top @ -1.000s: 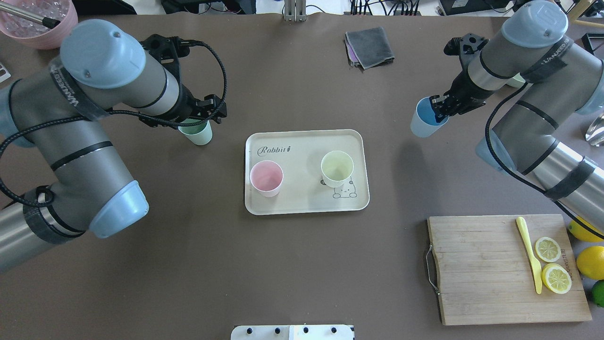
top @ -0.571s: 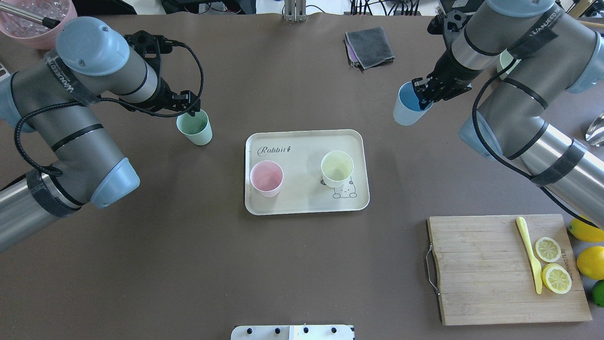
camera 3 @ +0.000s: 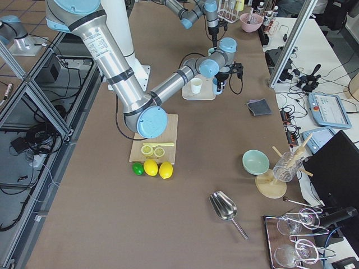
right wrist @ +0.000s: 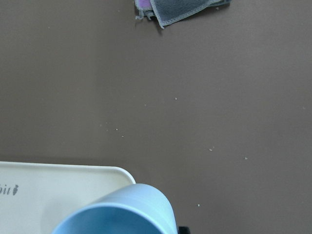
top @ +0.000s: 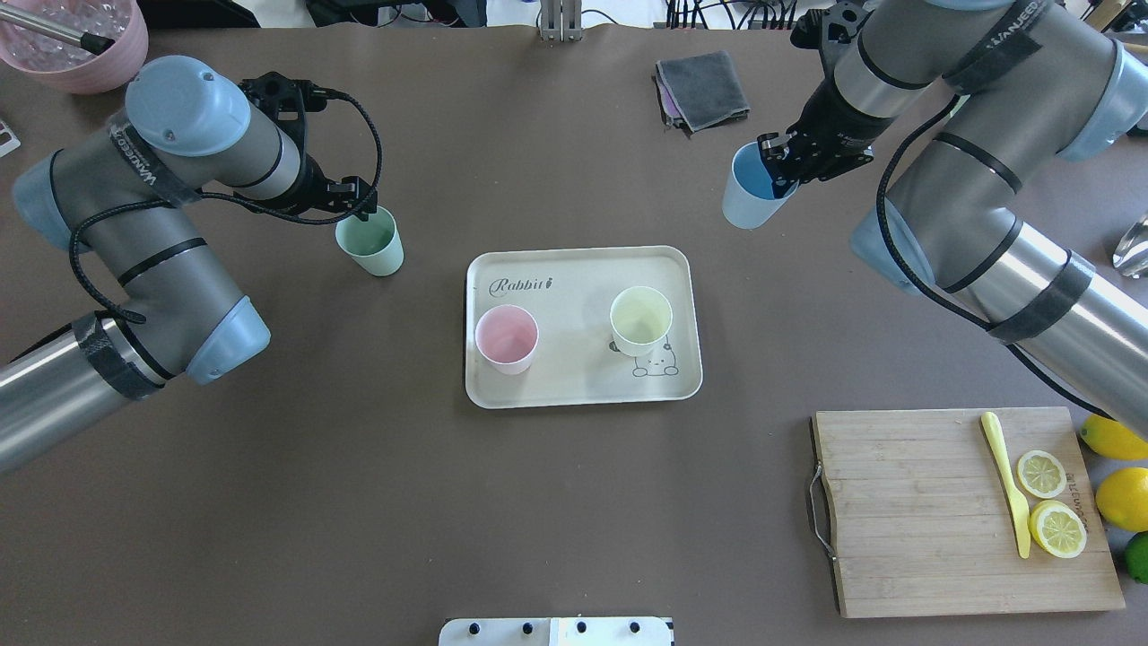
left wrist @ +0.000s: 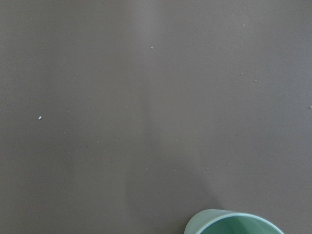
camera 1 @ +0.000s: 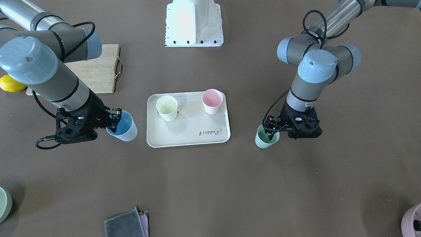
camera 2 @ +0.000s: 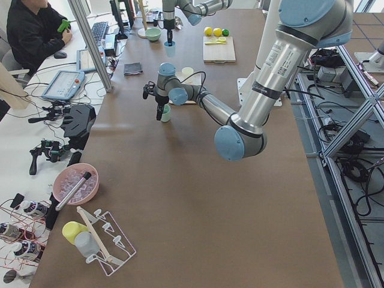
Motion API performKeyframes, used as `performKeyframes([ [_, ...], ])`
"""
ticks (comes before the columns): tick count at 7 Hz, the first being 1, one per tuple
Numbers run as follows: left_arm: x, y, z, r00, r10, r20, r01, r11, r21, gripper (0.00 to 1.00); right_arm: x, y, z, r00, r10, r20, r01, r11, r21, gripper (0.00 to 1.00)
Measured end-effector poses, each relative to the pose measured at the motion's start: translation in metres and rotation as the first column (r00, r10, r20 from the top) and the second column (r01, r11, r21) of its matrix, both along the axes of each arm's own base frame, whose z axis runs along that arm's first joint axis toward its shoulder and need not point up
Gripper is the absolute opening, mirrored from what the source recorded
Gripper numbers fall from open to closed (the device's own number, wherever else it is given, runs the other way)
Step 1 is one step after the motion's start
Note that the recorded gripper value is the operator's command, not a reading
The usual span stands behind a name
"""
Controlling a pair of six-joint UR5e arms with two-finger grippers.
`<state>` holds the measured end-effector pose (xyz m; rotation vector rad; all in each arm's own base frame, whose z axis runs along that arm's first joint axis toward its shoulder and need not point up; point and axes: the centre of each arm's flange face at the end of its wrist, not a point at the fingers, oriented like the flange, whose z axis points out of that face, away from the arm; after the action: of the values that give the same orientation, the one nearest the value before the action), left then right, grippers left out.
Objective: Place all cups on tray
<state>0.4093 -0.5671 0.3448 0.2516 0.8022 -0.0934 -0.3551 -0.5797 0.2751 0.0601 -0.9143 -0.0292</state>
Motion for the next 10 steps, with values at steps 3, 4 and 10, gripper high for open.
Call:
performKeyframes([
  [3,0.018,0.011,0.003,1.000,0.014,0.006,-0.014,1.000,-0.004,0.00,-0.031,0.017,-0.004,1.000,0.002,-0.015,-0.002,1.000,-0.005,0.00],
  [4,0.022,0.015,0.003,1.000,0.018,0.007,-0.018,1.000,-0.002,0.00,-0.035,0.019,-0.005,1.000,0.001,-0.016,-0.002,1.000,-0.004,0.00],
  [10,-0.011,-0.011,-0.062,0.997,0.004,-0.081,-0.008,0.999,-0.052,0.00,-0.102,0.031,-0.016,0.998,0.010,-0.055,-0.010,1.000,-0.004,0.00],
])
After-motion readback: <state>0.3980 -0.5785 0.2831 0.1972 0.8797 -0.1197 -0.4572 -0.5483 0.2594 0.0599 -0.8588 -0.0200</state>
